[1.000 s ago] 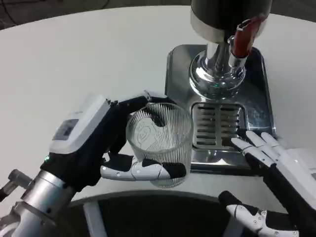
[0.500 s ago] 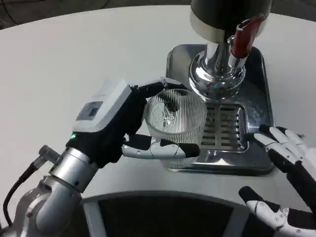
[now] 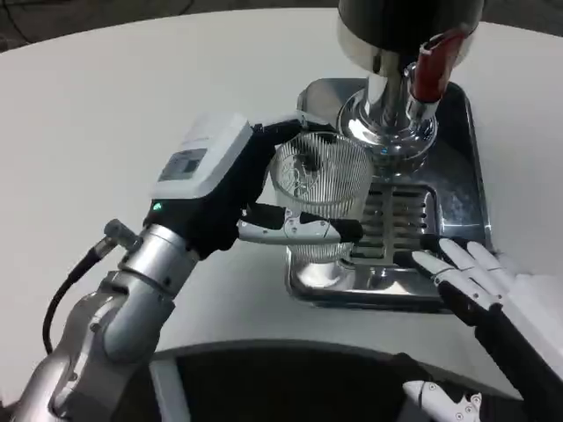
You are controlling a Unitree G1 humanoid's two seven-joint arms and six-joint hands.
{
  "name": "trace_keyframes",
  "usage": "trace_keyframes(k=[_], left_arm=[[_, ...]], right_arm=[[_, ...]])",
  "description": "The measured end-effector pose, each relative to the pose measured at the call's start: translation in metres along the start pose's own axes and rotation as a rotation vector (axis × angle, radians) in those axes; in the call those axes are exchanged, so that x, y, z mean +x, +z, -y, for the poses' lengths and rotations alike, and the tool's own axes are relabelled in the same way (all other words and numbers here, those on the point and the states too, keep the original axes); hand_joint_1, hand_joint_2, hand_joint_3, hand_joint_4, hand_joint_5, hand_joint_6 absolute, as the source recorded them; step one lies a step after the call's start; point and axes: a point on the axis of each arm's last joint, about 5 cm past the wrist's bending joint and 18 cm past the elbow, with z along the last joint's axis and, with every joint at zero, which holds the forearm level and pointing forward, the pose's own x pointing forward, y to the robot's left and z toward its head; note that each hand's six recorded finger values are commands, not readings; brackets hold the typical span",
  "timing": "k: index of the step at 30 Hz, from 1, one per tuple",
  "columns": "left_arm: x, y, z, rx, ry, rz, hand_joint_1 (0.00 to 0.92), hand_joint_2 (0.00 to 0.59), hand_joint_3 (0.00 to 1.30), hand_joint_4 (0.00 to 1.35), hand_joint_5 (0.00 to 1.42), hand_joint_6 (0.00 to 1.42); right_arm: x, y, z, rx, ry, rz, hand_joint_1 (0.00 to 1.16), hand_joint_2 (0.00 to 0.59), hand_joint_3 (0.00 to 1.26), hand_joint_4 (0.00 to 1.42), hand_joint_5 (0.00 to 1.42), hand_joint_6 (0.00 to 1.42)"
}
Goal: Grasp the cup under the faucet to collect the drink, then remove the cup.
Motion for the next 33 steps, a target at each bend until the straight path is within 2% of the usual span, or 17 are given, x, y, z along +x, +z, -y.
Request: trace_keyframes(k=[4, 11, 15, 21, 29, 33], left_arm=[[0.007, -0.0019, 0.003, 0.009, -0.002, -0.008, 0.505, 0.019, 1.04, 1.2, 1.36, 1.42], [0.02, 0.0004, 0.014, -0.011, -0.01, -0.007, 0.505, 0.019, 1.04, 1.2, 1.36, 1.42], [0.026, 0.0032, 0.018, -0.016, -0.014, 0.001, 0.505, 0.019, 1.04, 1.2, 1.36, 1.42], [0.036, 0.0094, 0.024, -0.006, -0.025, 0.026, 0.505, 0.019, 1.04, 1.2, 1.36, 1.42], [0.044, 0.0116, 0.029, 0.01, -0.045, 0.03, 0.505, 0.019, 1.04, 1.2, 1.36, 1.42], [0.047, 0.0109, 0.03, 0.014, -0.044, 0.025, 0.505, 0.019, 1.04, 1.2, 1.36, 1.42]], right_arm=[[-0.003, 0.0015, -0.0007, 0.003, 0.008, -0.005, 0.34, 0.403, 0.12, 0.02, 0.0, 0.0], [-0.009, 0.0047, -0.0004, 0.005, 0.018, -0.009, 0.34, 0.406, 0.12, 0.02, 0.0, 0.0], [-0.012, 0.0049, -0.0009, 0.007, 0.029, -0.017, 0.34, 0.407, 0.12, 0.03, 0.0, 0.0], [-0.015, 0.0067, 0.0009, 0.003, 0.025, -0.009, 0.33, 0.407, 0.12, 0.03, 0.0, 0.0], [-0.018, 0.0046, 0.003, 0.005, 0.022, -0.021, 0.33, 0.407, 0.12, 0.03, 0.0, 0.0], [-0.019, 0.0046, 0.003, 0.011, 0.024, -0.017, 0.33, 0.407, 0.12, 0.03, 0.0, 0.0]])
